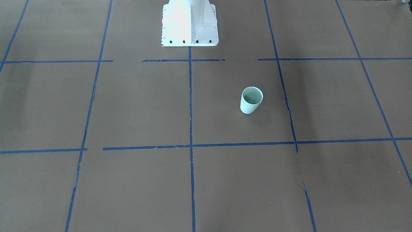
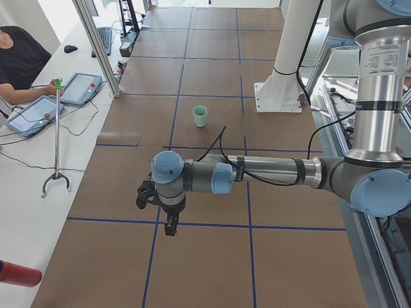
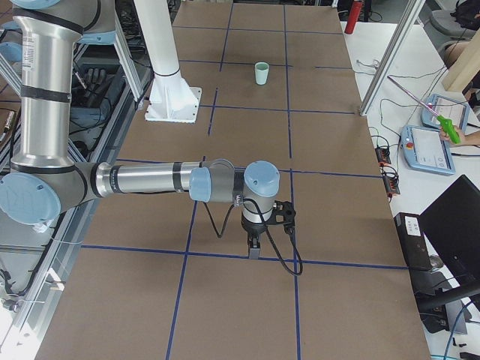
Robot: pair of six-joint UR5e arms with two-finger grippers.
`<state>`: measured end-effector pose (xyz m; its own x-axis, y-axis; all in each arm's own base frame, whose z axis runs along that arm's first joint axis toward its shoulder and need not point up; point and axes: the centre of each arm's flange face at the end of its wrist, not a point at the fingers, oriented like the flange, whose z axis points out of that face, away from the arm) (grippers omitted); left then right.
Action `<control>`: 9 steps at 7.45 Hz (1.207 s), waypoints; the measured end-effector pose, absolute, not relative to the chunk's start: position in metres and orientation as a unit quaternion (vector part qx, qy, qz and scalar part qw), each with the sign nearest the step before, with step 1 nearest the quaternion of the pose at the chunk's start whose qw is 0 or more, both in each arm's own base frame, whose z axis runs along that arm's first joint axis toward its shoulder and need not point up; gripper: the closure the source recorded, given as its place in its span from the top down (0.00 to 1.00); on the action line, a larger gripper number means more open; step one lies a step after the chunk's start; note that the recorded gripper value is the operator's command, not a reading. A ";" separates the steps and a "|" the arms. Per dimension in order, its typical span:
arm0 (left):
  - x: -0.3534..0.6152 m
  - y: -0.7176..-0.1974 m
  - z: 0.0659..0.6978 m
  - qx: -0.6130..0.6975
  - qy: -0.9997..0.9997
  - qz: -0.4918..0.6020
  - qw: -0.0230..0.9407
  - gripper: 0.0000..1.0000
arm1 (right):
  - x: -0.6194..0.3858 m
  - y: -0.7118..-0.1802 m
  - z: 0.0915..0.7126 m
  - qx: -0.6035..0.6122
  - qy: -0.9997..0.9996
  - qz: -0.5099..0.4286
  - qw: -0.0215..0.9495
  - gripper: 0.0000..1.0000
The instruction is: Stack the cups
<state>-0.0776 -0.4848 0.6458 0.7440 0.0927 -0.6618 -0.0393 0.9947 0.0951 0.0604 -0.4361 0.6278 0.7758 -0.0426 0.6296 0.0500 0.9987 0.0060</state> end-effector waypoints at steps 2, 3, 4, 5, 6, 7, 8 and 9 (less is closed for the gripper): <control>-0.078 -0.484 0.643 0.039 0.356 0.036 0.933 1.00 | 0.060 -0.436 0.628 -0.006 -0.334 -0.024 0.942 1.00; -0.077 -0.484 0.643 0.039 0.357 0.035 0.933 1.00 | 0.060 -0.436 0.628 -0.006 -0.334 -0.024 0.942 1.00; -0.077 -0.485 0.642 0.039 0.357 0.033 0.933 1.00 | 0.060 -0.436 0.628 -0.006 -0.334 -0.024 0.942 1.00; -0.077 -0.485 0.642 0.038 0.358 0.032 0.933 1.00 | 0.060 -0.436 0.628 -0.006 -0.334 -0.024 0.942 1.00; -0.077 -0.485 0.641 0.038 0.358 0.031 0.932 1.00 | 0.060 -0.436 0.628 -0.006 -0.334 -0.024 0.942 1.00; -0.077 -0.485 0.641 0.037 0.363 0.030 0.931 1.00 | 0.060 -0.436 0.628 -0.006 -0.334 -0.024 0.942 1.00; -0.075 -0.485 0.640 0.036 0.372 0.030 0.927 1.00 | 0.060 -0.436 0.628 -0.006 -0.334 -0.024 0.942 1.00; -0.074 -0.485 0.639 0.036 0.381 0.029 0.923 1.00 | 0.060 -0.436 0.628 -0.006 -0.334 -0.024 0.942 1.00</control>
